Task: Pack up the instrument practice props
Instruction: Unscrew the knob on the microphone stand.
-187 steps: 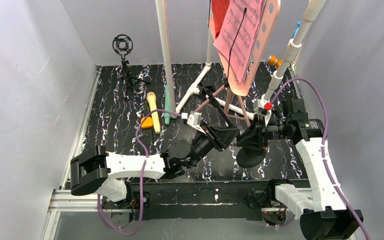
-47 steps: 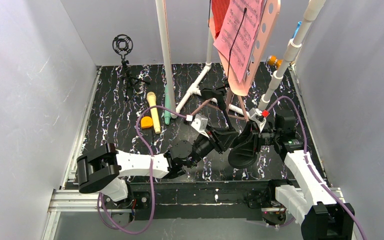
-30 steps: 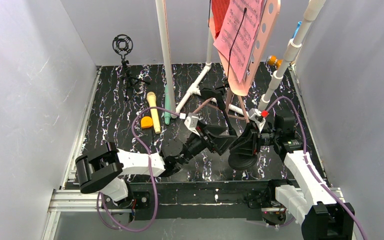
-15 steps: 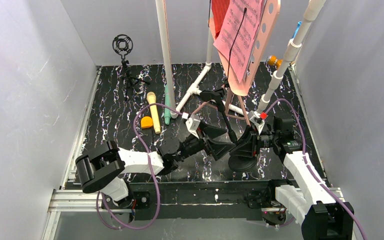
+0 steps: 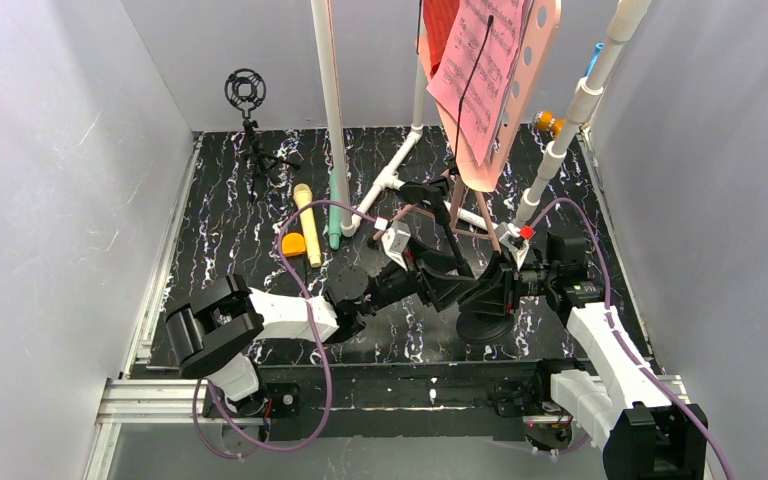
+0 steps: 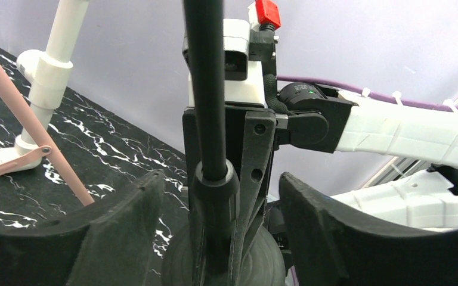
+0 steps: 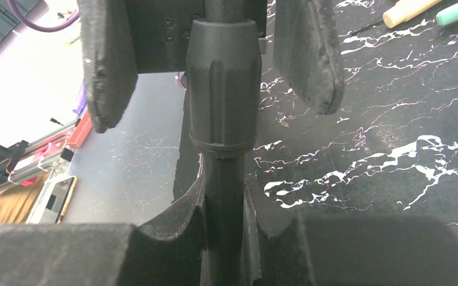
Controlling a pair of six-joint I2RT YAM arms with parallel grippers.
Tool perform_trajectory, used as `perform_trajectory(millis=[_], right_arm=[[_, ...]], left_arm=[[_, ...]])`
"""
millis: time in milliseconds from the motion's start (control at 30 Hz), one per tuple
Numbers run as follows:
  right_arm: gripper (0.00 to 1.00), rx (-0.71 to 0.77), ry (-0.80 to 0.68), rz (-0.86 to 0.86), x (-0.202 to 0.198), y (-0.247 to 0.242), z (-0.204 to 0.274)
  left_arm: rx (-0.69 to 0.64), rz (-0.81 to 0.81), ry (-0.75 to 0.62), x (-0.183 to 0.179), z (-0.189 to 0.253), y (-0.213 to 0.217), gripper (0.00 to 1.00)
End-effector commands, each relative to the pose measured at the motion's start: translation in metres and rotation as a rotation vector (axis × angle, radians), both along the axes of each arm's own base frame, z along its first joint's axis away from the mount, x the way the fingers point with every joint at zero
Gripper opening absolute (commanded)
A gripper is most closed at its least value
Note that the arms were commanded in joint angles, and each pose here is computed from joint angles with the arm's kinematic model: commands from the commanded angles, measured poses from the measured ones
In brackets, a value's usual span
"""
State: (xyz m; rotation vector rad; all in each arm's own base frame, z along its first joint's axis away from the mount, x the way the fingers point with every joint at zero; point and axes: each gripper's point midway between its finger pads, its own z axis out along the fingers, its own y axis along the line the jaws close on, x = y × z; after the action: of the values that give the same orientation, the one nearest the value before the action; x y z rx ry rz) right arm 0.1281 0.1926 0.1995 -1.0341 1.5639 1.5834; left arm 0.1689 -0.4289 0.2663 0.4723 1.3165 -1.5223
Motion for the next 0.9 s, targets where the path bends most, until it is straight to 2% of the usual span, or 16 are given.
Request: perform_trajectory(millis=[0, 67, 133, 200, 233, 300, 367, 400, 500, 633, 800, 867], right_arm=[[0.01, 0.03, -0.053, 0.039, -0.006, 0.001, 0.011], [0.01, 0.03, -0.056, 0.039, -0.006, 0.001, 0.012], [0.01, 0.03, -0.055, 0.038, -0.006, 0.0, 0.011], [0.01, 0.03, -0.057, 0.038, -0.005, 0.0, 0.011], [0.01, 0.029, -0.059, 0.036, -0.005, 0.0, 0.011], [0.01, 0.006, -0.067, -0.007, 0.003, 0.0, 0.007], [0.01, -0.035, -0.073, -0.071, 0.015, -0.001, 0.002], [0.01, -0.081, -0.078, -0.139, 0.027, -0.003, -0.003], [0.01, -0.149, -0.097, -0.227, 0.043, -0.007, -0.012], [0.01, -0.201, -0.108, -0.301, 0.056, -0.013, -0.019], [0.01, -0.246, -0.11, -0.363, 0.067, -0.018, -0.027], [0.01, -0.247, -0.11, -0.366, 0.067, -0.018, -0.027]], left_arm=[[-0.066, -0.022, -0.011, 0.001, 0.022, -0.002, 0.63], [-0.07, -0.029, 0.005, 0.002, 0.022, -0.003, 0.56], [-0.077, -0.026, 0.029, 0.004, 0.022, -0.004, 0.38], [-0.086, -0.023, 0.058, 0.007, 0.022, -0.006, 0.09], [-0.096, -0.02, 0.086, 0.009, 0.023, -0.008, 0.0], [-0.131, 0.013, 0.175, 0.018, 0.024, -0.007, 0.0], [-0.166, 0.111, 0.295, 0.03, 0.019, 0.0, 0.0], [-0.115, 0.267, 0.476, 0.04, 0.002, 0.004, 0.0], [-0.03, 0.403, 0.619, 0.04, -0.009, 0.007, 0.0], [0.086, 0.562, 0.708, 0.041, -0.024, 0.015, 0.0], [0.131, 0.723, 0.86, 0.046, -0.034, 0.017, 0.0], [0.169, 0.755, 0.87, 0.046, -0.037, 0.019, 0.0]])
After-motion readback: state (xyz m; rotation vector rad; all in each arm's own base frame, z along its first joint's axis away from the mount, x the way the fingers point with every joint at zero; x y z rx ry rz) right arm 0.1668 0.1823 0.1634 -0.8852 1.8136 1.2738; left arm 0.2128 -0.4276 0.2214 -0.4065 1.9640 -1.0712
